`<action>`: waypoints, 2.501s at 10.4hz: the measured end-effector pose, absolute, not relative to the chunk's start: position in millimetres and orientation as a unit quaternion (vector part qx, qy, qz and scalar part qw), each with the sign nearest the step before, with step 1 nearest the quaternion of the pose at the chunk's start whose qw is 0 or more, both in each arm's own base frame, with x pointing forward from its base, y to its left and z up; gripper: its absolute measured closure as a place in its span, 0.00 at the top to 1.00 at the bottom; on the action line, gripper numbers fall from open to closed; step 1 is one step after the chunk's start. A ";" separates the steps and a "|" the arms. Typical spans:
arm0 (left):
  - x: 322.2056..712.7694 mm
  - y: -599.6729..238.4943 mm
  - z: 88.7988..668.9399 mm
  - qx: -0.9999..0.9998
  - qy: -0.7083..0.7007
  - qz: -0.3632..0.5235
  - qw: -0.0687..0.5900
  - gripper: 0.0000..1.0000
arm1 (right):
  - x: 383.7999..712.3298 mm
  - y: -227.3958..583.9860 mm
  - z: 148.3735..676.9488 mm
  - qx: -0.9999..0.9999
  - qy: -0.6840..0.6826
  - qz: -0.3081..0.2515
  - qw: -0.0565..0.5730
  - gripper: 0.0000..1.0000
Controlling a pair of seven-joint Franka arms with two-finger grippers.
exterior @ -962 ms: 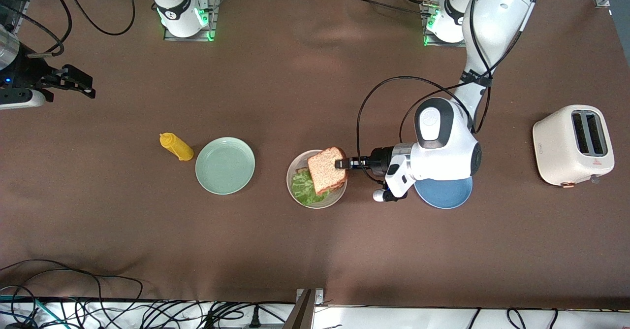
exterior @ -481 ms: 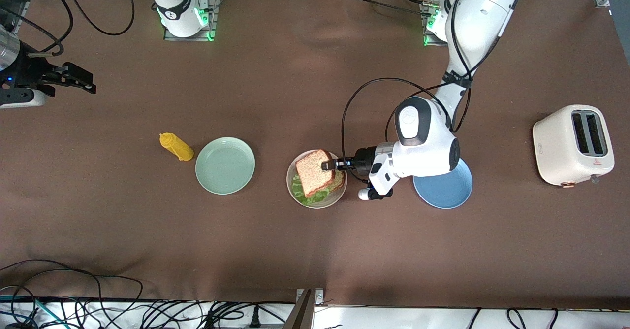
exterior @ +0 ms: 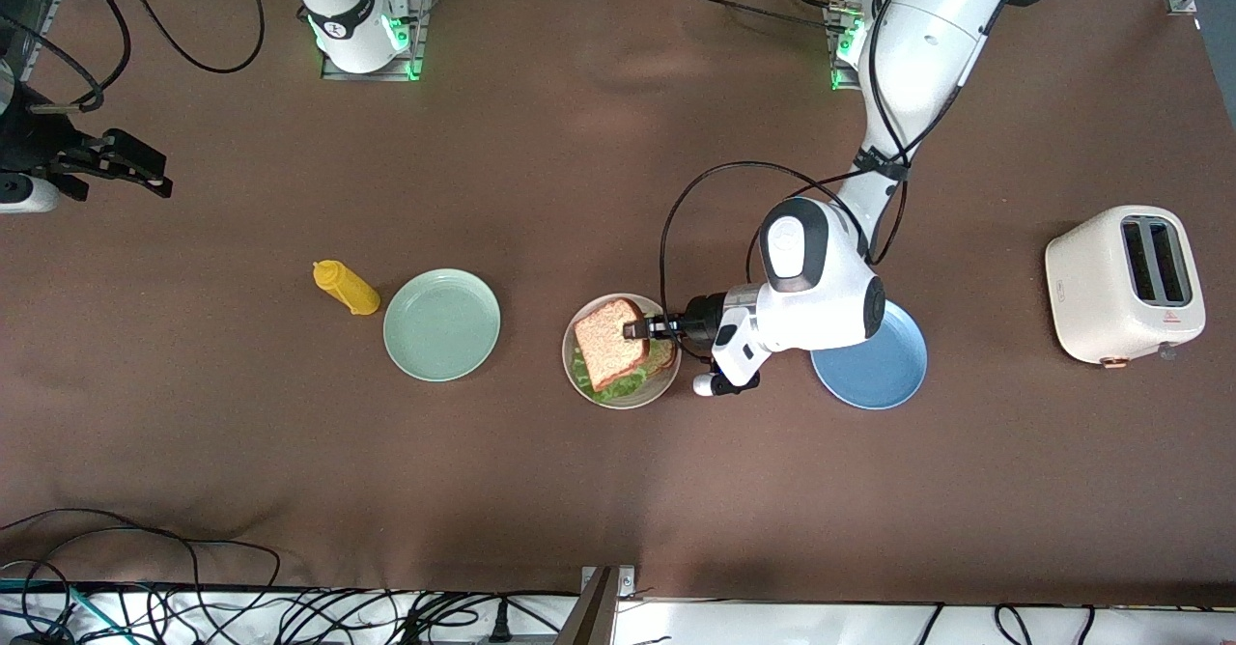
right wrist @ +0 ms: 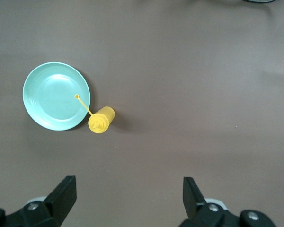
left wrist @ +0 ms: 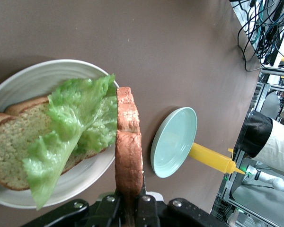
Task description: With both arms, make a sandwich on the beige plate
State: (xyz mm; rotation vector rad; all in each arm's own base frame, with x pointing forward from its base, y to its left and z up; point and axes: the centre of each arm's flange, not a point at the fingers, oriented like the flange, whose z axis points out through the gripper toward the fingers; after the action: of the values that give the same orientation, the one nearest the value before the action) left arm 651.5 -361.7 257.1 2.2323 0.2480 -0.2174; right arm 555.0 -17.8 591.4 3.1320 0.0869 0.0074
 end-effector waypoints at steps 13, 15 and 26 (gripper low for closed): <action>674.4 -324.0 231.6 0.885 0.177 -0.102 0.418 1.00 | 559.6 -13.4 588.0 1.000 0.030 0.002 0.002 1.00; 681.3 -301.0 225.2 0.883 0.193 -0.103 0.416 1.00 | 559.5 -14.4 587.9 1.000 0.029 0.001 0.002 1.00; 681.2 -61.3 398.7 0.969 0.101 -0.147 0.174 1.00 | 559.2 -22.7 589.8 1.000 0.022 0.003 0.002 1.00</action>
State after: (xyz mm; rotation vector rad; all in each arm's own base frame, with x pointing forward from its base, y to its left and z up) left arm 681.2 -61.3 398.7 2.7463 0.2868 -0.4165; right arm 559.2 -22.7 589.8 3.1369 0.0687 0.0096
